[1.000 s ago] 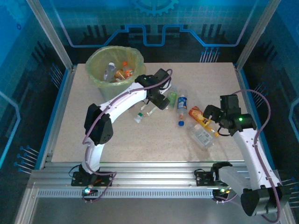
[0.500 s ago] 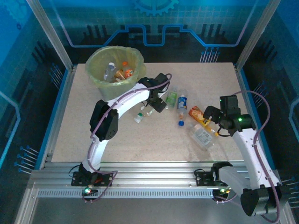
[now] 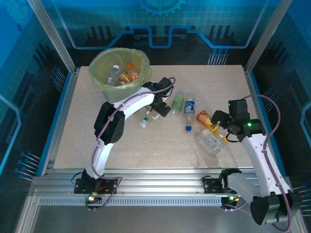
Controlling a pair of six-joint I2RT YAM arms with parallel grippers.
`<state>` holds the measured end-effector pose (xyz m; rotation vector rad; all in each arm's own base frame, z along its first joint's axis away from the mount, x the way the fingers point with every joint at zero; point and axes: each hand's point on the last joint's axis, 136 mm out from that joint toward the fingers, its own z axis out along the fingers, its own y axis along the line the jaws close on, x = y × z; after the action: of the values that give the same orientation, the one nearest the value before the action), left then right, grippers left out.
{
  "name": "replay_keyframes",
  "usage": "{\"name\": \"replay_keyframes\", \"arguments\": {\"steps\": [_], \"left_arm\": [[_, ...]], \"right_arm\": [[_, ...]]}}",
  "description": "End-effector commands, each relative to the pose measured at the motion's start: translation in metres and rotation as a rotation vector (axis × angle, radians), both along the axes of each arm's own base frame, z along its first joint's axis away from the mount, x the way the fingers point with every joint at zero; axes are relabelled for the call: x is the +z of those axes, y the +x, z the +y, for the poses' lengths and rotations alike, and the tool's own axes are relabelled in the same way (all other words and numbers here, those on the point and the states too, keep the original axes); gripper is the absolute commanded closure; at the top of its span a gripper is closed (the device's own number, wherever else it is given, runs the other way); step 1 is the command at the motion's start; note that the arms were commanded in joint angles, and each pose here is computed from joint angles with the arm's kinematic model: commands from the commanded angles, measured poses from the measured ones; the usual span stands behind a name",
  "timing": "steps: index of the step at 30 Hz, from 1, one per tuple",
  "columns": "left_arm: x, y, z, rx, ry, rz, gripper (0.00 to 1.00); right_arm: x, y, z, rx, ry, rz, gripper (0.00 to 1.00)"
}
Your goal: Put the plastic bottles in the bin
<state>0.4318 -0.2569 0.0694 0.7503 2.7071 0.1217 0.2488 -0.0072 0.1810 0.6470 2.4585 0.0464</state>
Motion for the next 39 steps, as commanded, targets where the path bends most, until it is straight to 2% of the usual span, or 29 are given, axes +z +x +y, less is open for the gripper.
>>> {"name": "replay_keyframes", "arguments": {"steps": [1, 9, 16, 24, 31, 39], "left_arm": [[-0.025, -0.001, 0.003, 0.027, -0.001, 0.045, 0.06], [-0.044, -0.003, 0.003, 0.047, -0.014, 0.084, 0.16], [-0.049, -0.008, -0.002, 0.061, -0.055, 0.11, 0.35], [-0.034, -0.01, -0.008, 0.059, -0.095, 0.101, 0.5], [0.012, -0.02, -0.022, 0.028, -0.216, 0.077, 0.51], [0.114, -0.044, -0.061, -0.079, -0.534, 0.038, 0.51]], "right_arm": [[-0.004, -0.001, -0.003, -0.025, 0.011, 0.001, 0.0], [-0.007, -0.002, -0.002, -0.025, 0.013, 0.006, 0.0], [-0.008, 0.0, -0.001, -0.025, 0.018, 0.001, 0.0], [-0.008, -0.001, -0.002, -0.026, 0.018, 0.002, 0.0], [-0.007, -0.001, -0.002, -0.027, 0.018, -0.004, 0.0], [-0.006, 0.0, -0.002, -0.031, 0.022, -0.016, 0.0]]}}
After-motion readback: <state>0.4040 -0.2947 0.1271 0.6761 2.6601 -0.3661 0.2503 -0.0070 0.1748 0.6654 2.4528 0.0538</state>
